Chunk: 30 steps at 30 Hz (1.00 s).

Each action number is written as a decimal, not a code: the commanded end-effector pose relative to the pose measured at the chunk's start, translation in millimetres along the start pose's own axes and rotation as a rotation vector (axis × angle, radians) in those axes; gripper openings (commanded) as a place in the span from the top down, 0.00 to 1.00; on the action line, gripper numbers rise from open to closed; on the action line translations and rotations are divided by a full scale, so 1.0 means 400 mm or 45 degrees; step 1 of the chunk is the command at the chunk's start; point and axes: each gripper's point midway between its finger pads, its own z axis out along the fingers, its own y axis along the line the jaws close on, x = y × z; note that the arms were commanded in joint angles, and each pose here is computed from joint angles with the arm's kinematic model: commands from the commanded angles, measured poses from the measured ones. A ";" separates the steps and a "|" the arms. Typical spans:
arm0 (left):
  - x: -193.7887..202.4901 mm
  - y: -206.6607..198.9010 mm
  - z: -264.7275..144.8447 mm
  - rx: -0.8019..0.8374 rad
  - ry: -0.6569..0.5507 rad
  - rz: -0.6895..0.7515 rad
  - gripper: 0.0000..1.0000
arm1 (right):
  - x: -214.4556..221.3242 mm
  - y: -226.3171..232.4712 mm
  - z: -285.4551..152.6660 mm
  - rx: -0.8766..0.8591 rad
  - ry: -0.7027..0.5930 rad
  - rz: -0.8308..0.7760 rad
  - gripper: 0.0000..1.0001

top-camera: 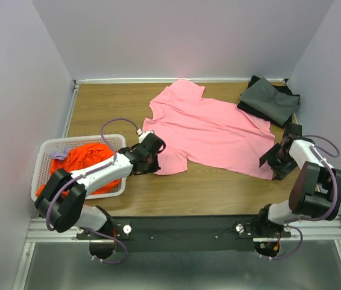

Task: Fold and stack the t-shirts
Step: Fold the tshirt

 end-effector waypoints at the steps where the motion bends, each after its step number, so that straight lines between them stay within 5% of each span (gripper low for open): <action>1: -0.026 -0.026 -0.034 0.051 -0.034 0.035 1.00 | 0.021 -0.030 0.023 0.086 0.046 0.085 0.27; 25: -0.073 -0.036 -0.035 0.053 -0.025 0.086 1.00 | 0.026 -0.094 0.045 0.239 0.008 0.212 0.54; 30: -0.093 -0.045 -0.062 0.063 -0.042 0.099 1.00 | 0.014 -0.087 0.038 0.223 -0.001 0.176 0.76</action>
